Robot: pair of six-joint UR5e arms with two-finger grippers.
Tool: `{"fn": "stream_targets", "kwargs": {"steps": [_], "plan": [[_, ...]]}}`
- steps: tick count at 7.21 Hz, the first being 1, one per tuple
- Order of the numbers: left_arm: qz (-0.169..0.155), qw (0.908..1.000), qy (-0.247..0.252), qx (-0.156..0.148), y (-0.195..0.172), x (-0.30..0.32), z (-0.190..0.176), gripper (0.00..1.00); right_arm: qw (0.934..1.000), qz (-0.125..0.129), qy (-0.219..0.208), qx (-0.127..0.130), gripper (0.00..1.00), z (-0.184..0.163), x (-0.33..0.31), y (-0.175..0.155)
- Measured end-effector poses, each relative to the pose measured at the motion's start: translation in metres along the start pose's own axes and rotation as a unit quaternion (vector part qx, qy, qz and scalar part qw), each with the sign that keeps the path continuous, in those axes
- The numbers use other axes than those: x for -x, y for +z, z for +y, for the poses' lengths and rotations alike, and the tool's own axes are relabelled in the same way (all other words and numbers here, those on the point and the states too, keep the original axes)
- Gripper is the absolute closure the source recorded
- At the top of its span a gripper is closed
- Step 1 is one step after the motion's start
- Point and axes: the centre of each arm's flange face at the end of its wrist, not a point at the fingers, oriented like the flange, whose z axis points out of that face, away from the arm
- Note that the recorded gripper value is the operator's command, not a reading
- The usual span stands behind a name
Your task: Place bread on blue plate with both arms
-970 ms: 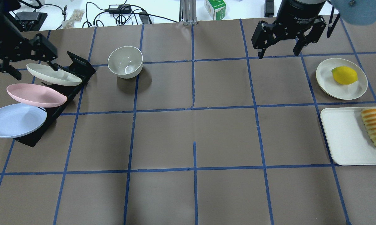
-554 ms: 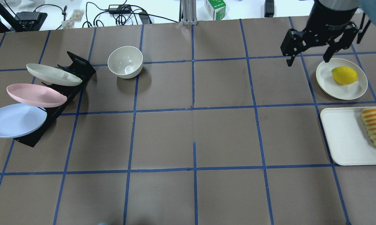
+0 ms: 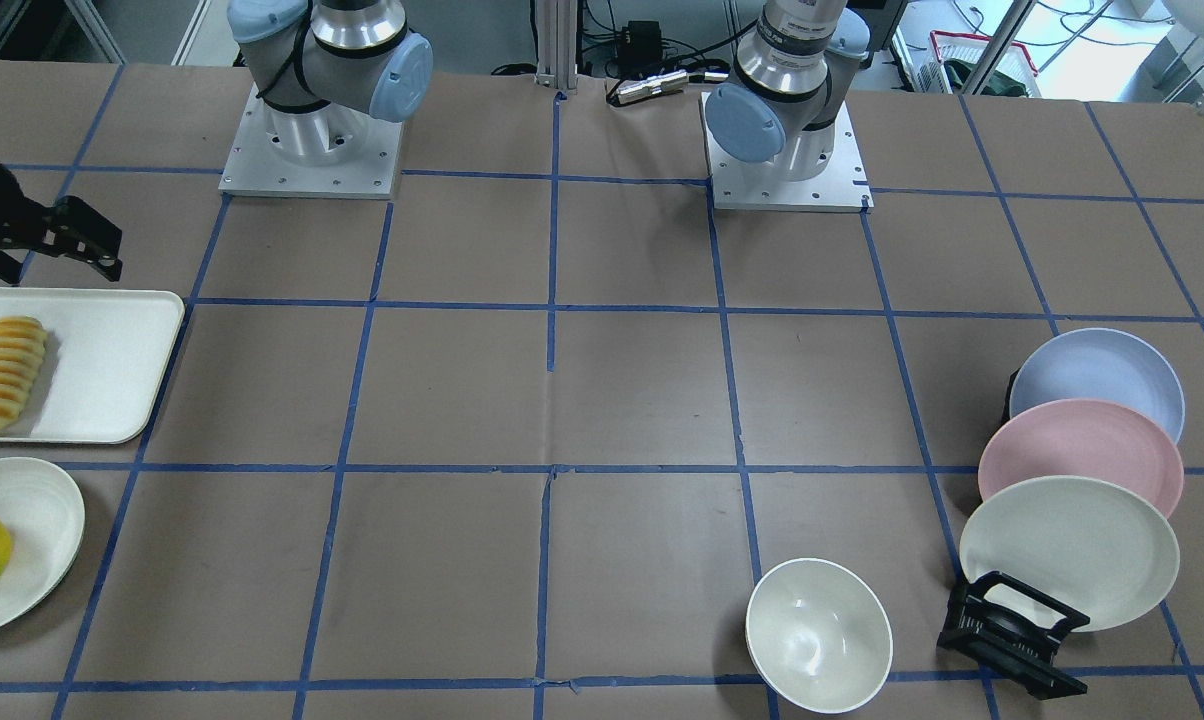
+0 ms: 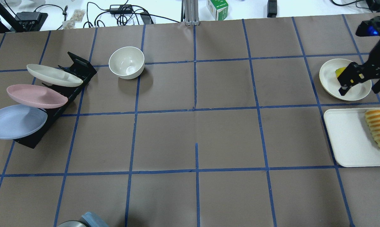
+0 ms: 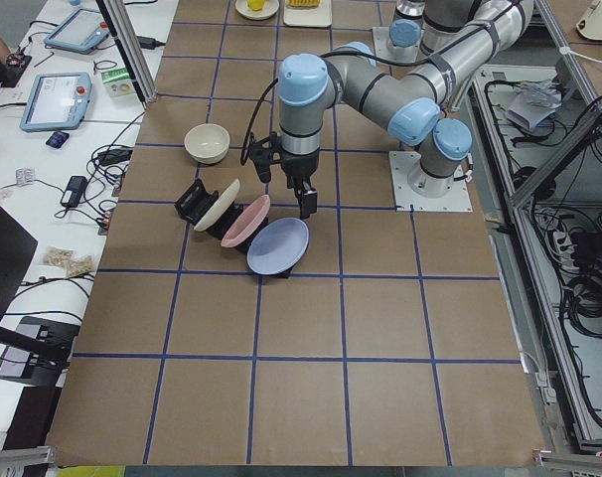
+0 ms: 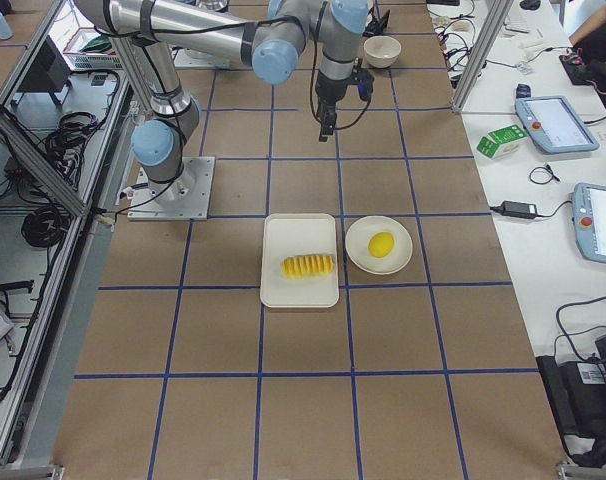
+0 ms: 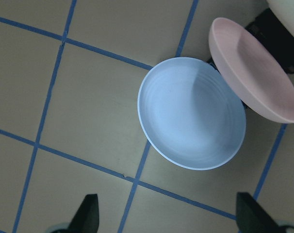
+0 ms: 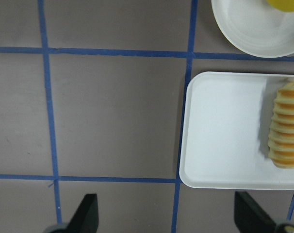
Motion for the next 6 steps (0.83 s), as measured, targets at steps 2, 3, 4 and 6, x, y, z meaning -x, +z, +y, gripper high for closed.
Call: {"fn": "stream_targets", "kwargs": {"steps": [2, 3, 4, 6], "plan": [[0.044, 0.9988, 0.022, -0.006, 0.045, 0.019, -0.017, 0.00, 0.9992, -0.010, -0.035, -0.018, 0.00, 0.026, -0.078, 0.051], [0.059, 0.9978, 0.030, 0.004, 0.068, 0.025, -0.023, 0.00, 0.9976, -0.001, -0.063, -0.030, 0.00, 0.033, -0.108, 0.074], [0.072, 0.9965, 0.040, 0.014, 0.092, 0.029, -0.030, 0.00, 0.9960, 0.001, -0.083, -0.031, 0.00, 0.036, -0.139, 0.103], [0.094, 0.9941, 0.051, 0.018, 0.132, 0.037, -0.042, 0.00, 0.9949, -0.001, -0.096, -0.033, 0.00, 0.036, -0.188, 0.152]]}}
